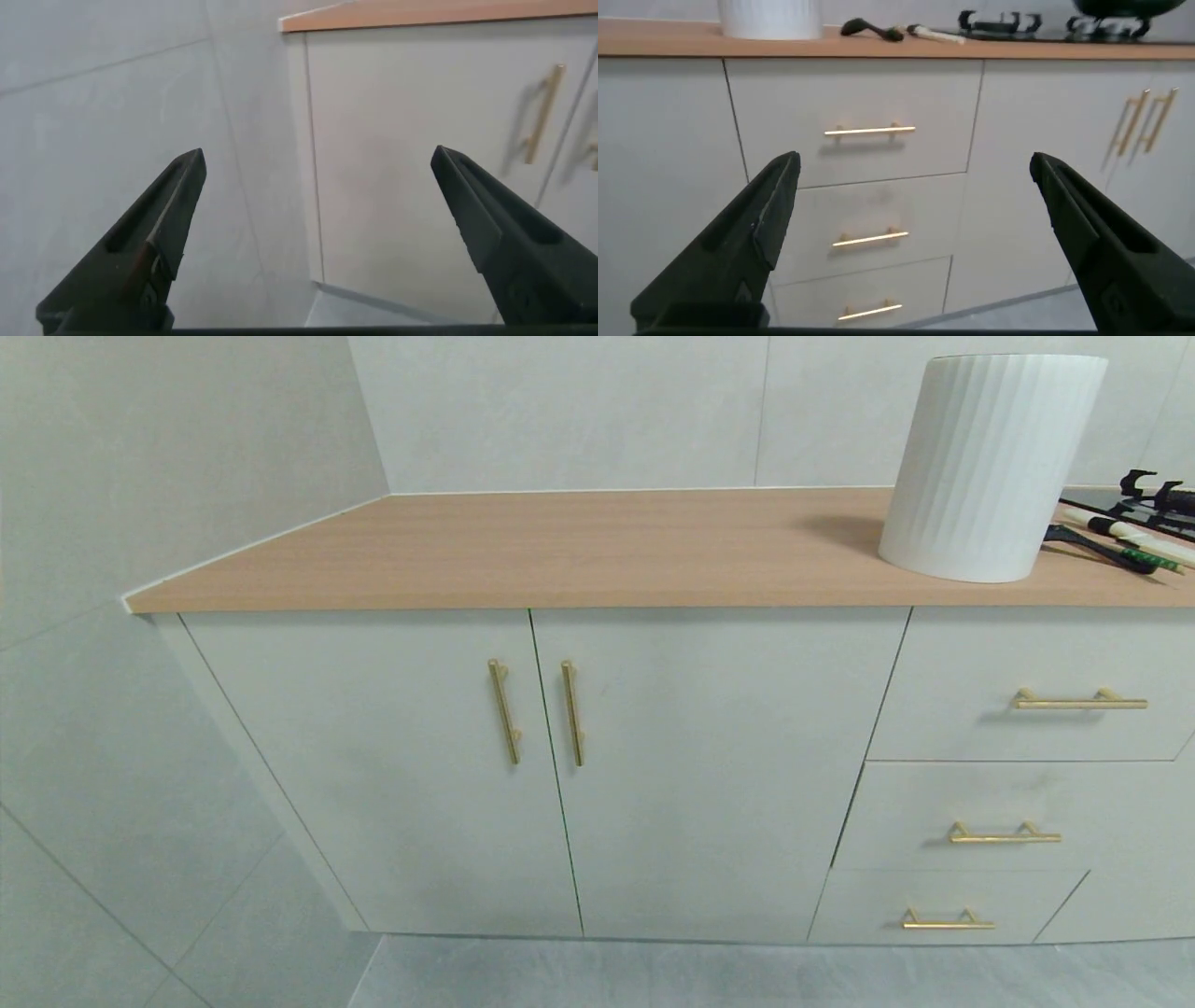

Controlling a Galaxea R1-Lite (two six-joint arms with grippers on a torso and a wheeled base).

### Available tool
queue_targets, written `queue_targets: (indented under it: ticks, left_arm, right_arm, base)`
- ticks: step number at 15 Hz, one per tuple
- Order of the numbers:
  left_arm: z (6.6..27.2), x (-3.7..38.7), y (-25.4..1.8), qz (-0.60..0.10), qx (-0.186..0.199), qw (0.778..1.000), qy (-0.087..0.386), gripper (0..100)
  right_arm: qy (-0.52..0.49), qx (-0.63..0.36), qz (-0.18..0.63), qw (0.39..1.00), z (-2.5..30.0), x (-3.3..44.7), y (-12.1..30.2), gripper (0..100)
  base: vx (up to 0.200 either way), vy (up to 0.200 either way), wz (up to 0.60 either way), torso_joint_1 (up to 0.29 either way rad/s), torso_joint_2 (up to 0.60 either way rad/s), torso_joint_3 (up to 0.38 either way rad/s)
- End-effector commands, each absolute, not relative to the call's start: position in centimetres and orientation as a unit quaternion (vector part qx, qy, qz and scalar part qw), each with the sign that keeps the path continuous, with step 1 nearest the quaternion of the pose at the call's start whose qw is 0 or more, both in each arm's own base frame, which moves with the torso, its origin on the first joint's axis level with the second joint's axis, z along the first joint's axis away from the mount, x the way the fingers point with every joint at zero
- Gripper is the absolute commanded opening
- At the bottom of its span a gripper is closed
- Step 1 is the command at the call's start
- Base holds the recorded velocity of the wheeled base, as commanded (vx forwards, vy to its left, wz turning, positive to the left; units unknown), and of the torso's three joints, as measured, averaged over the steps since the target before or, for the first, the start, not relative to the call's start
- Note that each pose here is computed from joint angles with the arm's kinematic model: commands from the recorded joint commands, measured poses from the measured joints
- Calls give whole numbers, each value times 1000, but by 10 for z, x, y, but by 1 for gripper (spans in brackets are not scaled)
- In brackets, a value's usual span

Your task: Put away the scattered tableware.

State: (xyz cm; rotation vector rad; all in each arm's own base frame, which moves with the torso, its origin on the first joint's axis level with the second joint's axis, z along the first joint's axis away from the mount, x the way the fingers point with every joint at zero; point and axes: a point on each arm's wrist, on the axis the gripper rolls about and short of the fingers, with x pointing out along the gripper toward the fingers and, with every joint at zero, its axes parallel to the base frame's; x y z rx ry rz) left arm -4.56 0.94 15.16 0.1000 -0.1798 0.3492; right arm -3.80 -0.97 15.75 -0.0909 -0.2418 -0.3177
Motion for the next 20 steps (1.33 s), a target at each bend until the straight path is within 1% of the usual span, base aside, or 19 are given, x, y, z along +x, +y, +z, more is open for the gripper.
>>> queue_targets:
  ticks: [1, 2, 3, 4, 5, 6, 8, 9, 10, 14, 20]
  left_arm:
    - [136, -48, 8, 189, 46, 976, -97, 100]
    - [126, -43, 8, 184, 49, 978, -82, 100]
    - [110, -36, 7, 167, 58, 983, -54, 100]
    - [96, -29, 6, 133, 61, 989, -34, 100]
    - [91, -27, 5, 114, 61, 991, -34, 100]
    - [84, -23, 3, 68, 56, 995, -37, 100]
    - [80, -23, 1, 22, 52, 998, -20, 100]
    - [75, -23, 0, -9, 49, 999, 1, 100]
    - [75, -23, -1, -14, 41, 999, 2, 100]
    - [75, -23, -1, -14, 9, 1000, 2, 100]
    - [75, -23, -1, -13, 8, 1000, 1, 100]
  right_arm:
    - [-132, -49, -165, 976, 136, -45, -7, 100]
    - [-120, -43, -176, 976, 127, -41, -7, 100]
    - [-108, -41, -172, 978, 116, -35, -7, 100]
    - [-90, -46, -148, 984, 102, -29, -6, 100]
    - [-80, -49, -128, 987, 95, -26, -5, 100]
    - [-37, -36, -83, 995, 84, -23, -4, 100]
    - [-27, -23, -50, 998, 81, -23, -2, 100]
    - [-17, -23, -13, 1000, 79, -23, -1, 100]
    - [8, -20, 2, 1000, 75, -23, 0, 100]
    - [-3, -5, 4, 1000, 76, -23, 0, 100]
    - [-2, -7, 7, 1000, 76, -23, 0, 100]
  base:
    - [0, 0, 0, 0, 0, 0]
    - [0, 0, 0, 0, 0, 0]
    - [0, 0, 0, 0, 0, 0]
    - [0, 0, 0, 0, 0, 0]
    - [0, 0, 0, 0, 0, 0]
    - [0, 0, 0, 0, 0, 0]
    - [0, 0, 0, 0, 0, 0]
    - [0, 0, 0, 0, 0, 0]
    - [0, 0, 0, 0, 0, 0]
    - [0, 0, 0, 0, 0, 0]
    - [0, 0, 0, 0, 0, 0]
